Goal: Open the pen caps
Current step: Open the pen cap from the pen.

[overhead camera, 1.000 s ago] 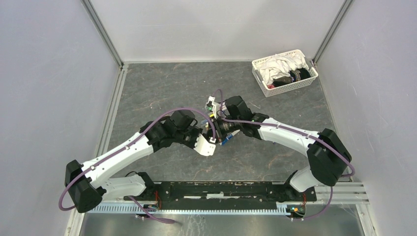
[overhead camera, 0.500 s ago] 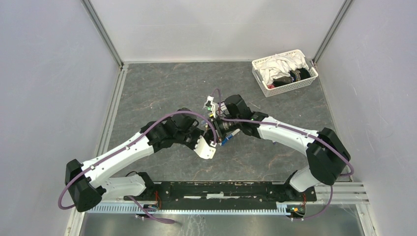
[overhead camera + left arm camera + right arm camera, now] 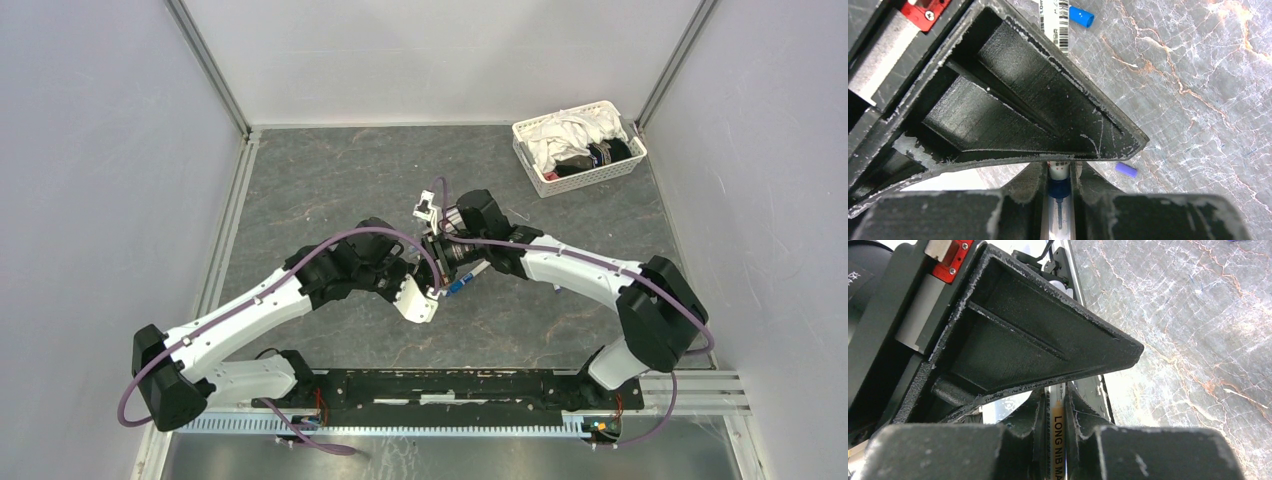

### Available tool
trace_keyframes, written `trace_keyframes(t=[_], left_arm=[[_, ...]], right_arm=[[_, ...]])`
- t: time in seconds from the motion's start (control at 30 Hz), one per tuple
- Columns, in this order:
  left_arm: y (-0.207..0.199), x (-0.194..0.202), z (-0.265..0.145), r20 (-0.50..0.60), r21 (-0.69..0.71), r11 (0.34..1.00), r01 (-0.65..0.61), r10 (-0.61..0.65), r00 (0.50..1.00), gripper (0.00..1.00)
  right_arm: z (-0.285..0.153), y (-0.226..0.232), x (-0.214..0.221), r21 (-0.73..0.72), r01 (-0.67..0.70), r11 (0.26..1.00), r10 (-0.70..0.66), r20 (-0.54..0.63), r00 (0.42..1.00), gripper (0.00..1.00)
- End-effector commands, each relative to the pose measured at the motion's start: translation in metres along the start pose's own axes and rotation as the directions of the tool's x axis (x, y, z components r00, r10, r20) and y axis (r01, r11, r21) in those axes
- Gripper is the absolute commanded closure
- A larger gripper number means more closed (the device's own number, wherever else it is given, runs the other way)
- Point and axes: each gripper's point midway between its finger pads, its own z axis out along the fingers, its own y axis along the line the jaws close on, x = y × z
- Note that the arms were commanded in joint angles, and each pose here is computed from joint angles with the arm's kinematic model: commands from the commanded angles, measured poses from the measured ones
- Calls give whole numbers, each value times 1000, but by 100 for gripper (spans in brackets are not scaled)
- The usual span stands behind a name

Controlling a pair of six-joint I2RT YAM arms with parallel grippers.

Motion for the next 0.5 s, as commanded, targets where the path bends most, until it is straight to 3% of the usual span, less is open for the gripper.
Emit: trace_keyframes(t=[0.0, 0.2, 0.47], left_arm=[[18, -10, -10, 21, -45, 995, -94, 95, 995, 98], [16, -13, -3, 35, -5, 995, -101, 102, 994, 98], [31, -35, 17, 80, 40, 988, -146, 143, 987, 98]], right_arm=[[1, 3, -12, -36, 20, 999, -20, 7, 1000, 100], [10, -9, -32, -26, 11, 1000, -10, 14, 1000, 100], [50, -33, -111, 16, -2, 1000, 2, 31, 1000, 100]])
